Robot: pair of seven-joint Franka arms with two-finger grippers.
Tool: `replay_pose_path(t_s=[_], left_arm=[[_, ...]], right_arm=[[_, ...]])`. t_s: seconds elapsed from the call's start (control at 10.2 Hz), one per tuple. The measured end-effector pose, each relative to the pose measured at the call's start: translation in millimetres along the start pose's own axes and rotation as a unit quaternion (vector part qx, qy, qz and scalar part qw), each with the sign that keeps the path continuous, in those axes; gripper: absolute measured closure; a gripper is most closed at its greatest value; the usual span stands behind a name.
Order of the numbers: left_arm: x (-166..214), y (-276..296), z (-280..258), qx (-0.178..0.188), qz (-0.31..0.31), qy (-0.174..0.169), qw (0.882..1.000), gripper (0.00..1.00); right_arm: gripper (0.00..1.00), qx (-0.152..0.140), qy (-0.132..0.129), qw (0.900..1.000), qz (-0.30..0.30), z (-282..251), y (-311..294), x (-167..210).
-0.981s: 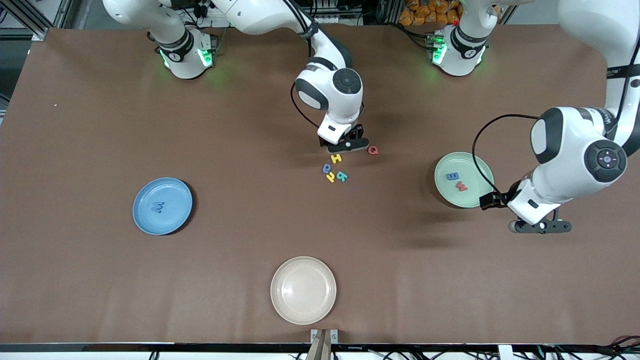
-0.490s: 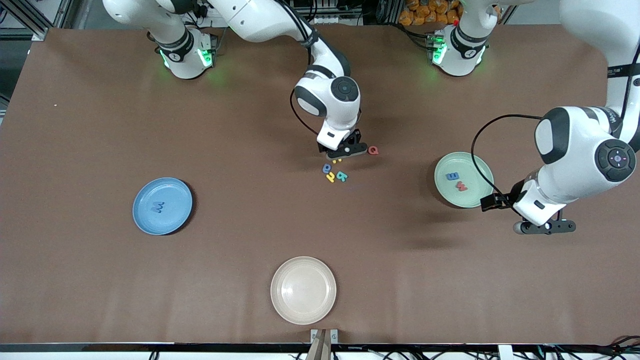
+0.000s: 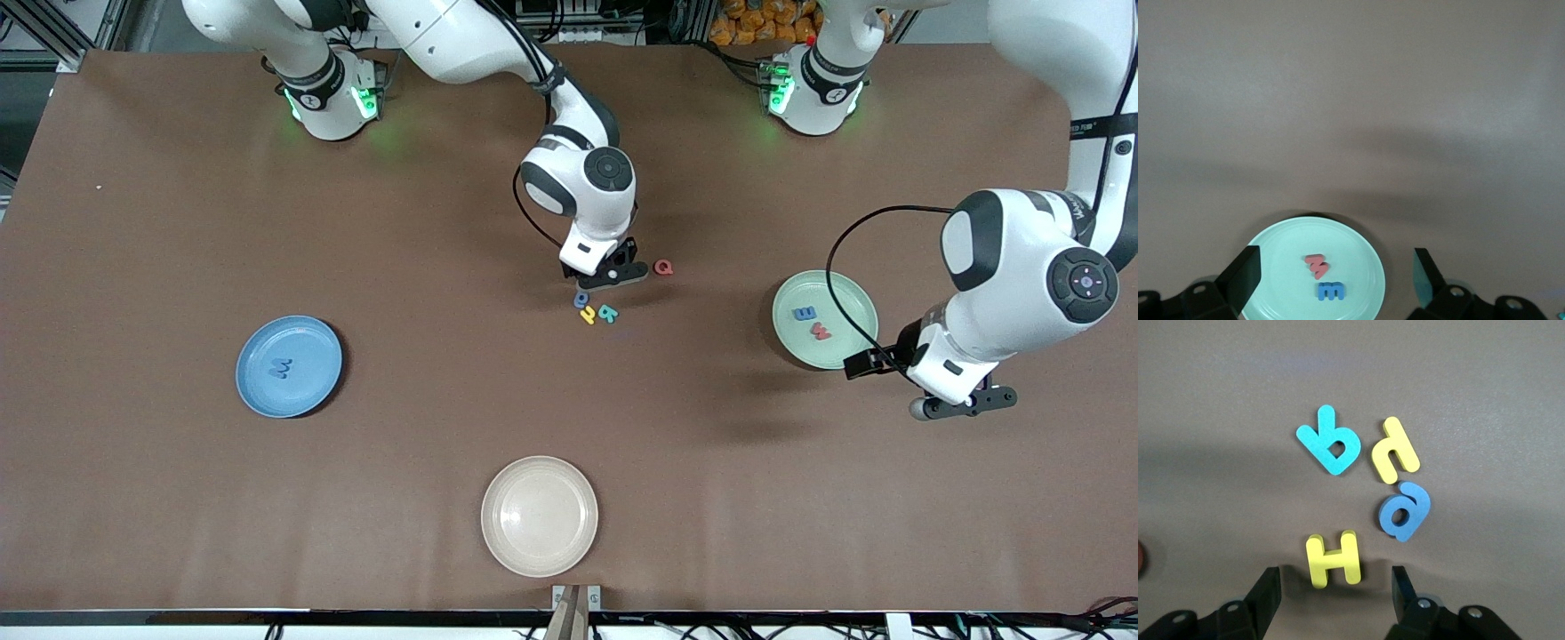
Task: Sort uppercase to blue plate, lowercase to green plate
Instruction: 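Grasp the yellow H with the right gripper, then place the yellow H on the blue plate with the right gripper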
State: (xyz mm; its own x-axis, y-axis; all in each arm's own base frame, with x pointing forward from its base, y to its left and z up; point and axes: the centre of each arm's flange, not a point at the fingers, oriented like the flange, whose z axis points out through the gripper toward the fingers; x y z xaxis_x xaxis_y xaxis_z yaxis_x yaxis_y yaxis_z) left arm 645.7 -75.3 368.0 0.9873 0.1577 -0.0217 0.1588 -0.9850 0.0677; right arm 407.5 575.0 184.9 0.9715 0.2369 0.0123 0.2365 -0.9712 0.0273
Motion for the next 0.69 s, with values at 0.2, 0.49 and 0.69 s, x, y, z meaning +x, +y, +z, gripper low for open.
replay_pose_path(t_s=[0.2, 0.49, 0.69], left_arm=[[-1.3, 5.1, 2.6, 0.001, -0.002, -0.002, 1.0, 0.0], [-2.3, 8.9, 4.7, 0.001, -0.007, -0.003, 1.0, 0.0], [-2.4, 9.6, 5.5, 0.001, -0.007, -0.004, 1.0, 0.0]], right_arm=[[0.3, 0.003, 0.003, 1.0, 0.002, -0.7, 1.5, 2.8], [0.36, 0.005, 0.007, 1.0, 0.005, 7.1, 4.3, 5.8], [0.44, 0.008, 0.01, 1.0, 0.007, 6.6, 3.5, 7.1]])
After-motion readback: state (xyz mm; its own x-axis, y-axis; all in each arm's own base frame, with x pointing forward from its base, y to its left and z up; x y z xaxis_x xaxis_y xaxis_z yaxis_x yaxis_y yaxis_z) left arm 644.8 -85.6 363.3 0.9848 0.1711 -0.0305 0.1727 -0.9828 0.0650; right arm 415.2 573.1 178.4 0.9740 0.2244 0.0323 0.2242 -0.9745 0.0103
